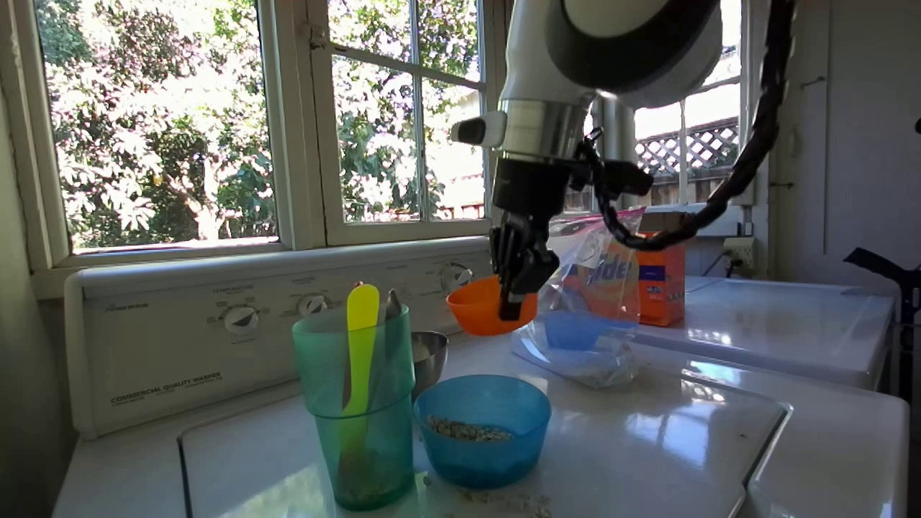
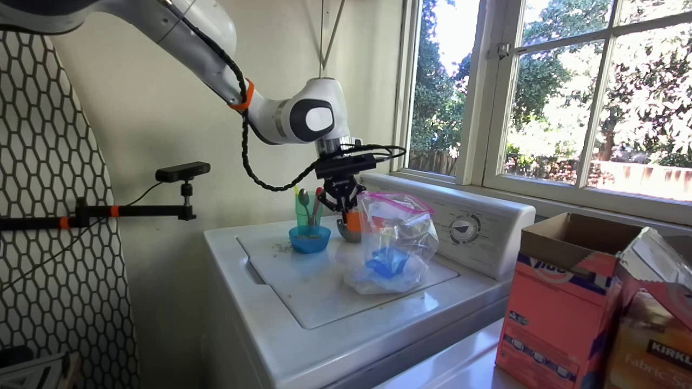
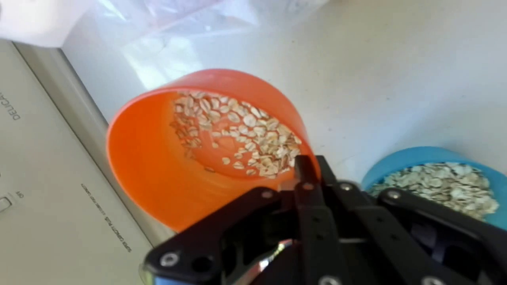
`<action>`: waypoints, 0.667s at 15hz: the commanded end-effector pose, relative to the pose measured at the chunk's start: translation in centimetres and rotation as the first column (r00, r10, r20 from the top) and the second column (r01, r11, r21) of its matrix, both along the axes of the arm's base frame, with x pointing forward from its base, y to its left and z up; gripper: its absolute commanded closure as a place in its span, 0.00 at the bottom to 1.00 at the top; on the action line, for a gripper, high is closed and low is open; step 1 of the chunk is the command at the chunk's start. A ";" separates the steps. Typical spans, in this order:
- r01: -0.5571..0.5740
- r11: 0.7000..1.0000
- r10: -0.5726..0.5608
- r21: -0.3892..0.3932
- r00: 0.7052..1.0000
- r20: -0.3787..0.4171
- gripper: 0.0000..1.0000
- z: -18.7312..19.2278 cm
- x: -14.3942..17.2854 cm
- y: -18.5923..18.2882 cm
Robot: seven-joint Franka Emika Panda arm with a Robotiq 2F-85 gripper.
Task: Put the scoop inside the blue cup and then pour the contents in the orange bowl into the blue bowl
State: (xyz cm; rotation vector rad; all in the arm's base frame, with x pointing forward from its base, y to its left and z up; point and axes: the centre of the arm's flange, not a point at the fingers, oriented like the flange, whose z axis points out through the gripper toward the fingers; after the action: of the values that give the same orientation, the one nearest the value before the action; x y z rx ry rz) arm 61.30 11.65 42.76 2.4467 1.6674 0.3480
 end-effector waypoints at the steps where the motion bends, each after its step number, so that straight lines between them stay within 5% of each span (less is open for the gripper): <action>1: -0.179 0.984 0.179 0.000 0.980 -0.088 0.99 4.0 -5.4 0.2; 5: -0.378 0.924 0.382 0.056 0.912 -0.148 0.99 6.2 -10.2 2.1; 8: -0.476 0.879 0.451 -0.022 0.848 -0.279 0.99 6.6 -12.9 2.0; 9: -0.420 0.907 0.414 0.021 0.883 -0.220 0.96 6.4 -10.3 3.0; 10: -0.437 0.900 0.425 0.010 0.870 -0.248 0.96 6.5 -11.2 2.8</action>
State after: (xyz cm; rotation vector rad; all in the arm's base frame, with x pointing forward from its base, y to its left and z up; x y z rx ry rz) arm 50.12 14.44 49.29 2.1305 2.3034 0.0518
